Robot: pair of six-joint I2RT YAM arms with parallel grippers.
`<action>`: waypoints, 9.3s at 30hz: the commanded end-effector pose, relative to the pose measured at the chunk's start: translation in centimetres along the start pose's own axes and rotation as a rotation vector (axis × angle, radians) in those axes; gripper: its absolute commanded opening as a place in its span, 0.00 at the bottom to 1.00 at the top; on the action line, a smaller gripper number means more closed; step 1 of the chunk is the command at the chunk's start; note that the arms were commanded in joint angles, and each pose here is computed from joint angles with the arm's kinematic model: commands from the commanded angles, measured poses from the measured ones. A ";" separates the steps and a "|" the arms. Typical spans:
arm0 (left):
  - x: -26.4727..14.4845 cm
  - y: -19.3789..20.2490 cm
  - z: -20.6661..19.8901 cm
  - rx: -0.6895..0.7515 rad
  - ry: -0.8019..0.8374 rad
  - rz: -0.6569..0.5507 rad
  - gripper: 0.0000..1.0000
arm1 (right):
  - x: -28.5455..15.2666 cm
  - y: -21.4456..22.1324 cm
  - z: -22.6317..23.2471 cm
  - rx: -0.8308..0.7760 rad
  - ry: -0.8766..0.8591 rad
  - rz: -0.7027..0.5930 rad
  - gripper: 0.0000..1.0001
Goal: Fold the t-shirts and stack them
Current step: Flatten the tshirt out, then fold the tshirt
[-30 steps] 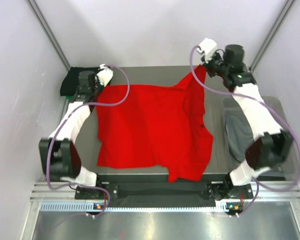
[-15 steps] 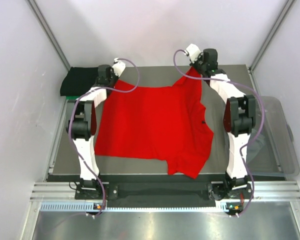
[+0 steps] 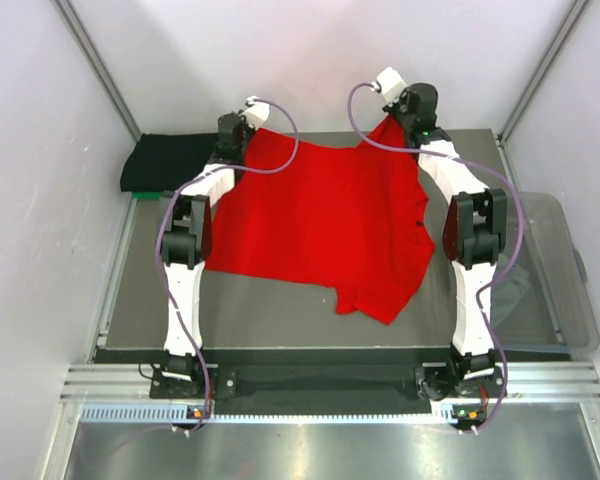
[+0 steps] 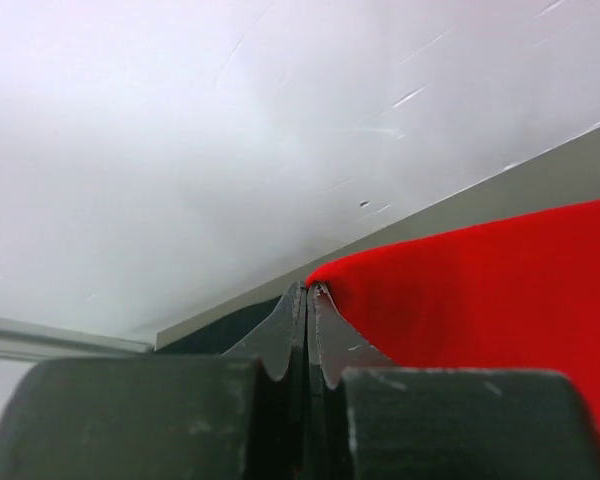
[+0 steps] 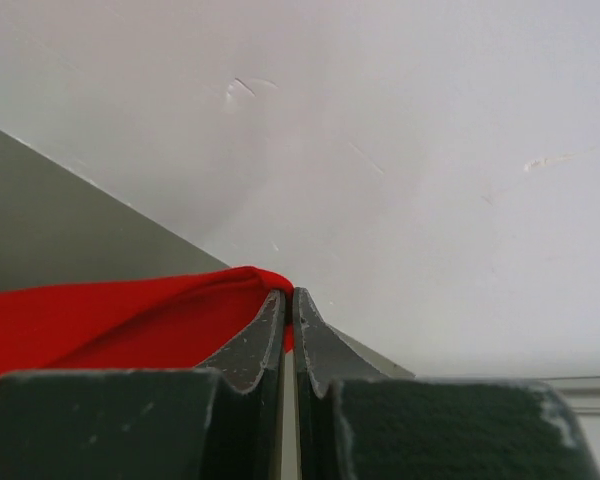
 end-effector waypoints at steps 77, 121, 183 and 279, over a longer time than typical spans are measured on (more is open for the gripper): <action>0.4 0.2 5.8 -0.100 -0.075 -0.065 0.00 | -4.4 -0.9 -1.6 0.125 0.019 0.115 0.00; -13.2 4.1 5.3 -0.095 0.157 0.001 0.00 | -20.4 1.8 4.5 0.309 -0.302 0.294 0.00; -12.8 7.9 -0.3 -0.269 0.382 0.230 0.08 | -25.3 3.4 8.4 0.415 -0.493 0.302 0.00; -13.3 11.7 -2.2 -0.193 0.414 0.480 0.00 | -16.0 7.9 18.4 0.007 -0.708 0.516 0.25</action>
Point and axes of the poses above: each gripper's point midway between its finger pads, its own x axis out along the fingers, its own z axis along the line the jaws close on, y = z × x, the point moved 10 cm from there along -x, back along the fingers, and after that the axes turned 7 degrees about x, right-handed, at the moved point
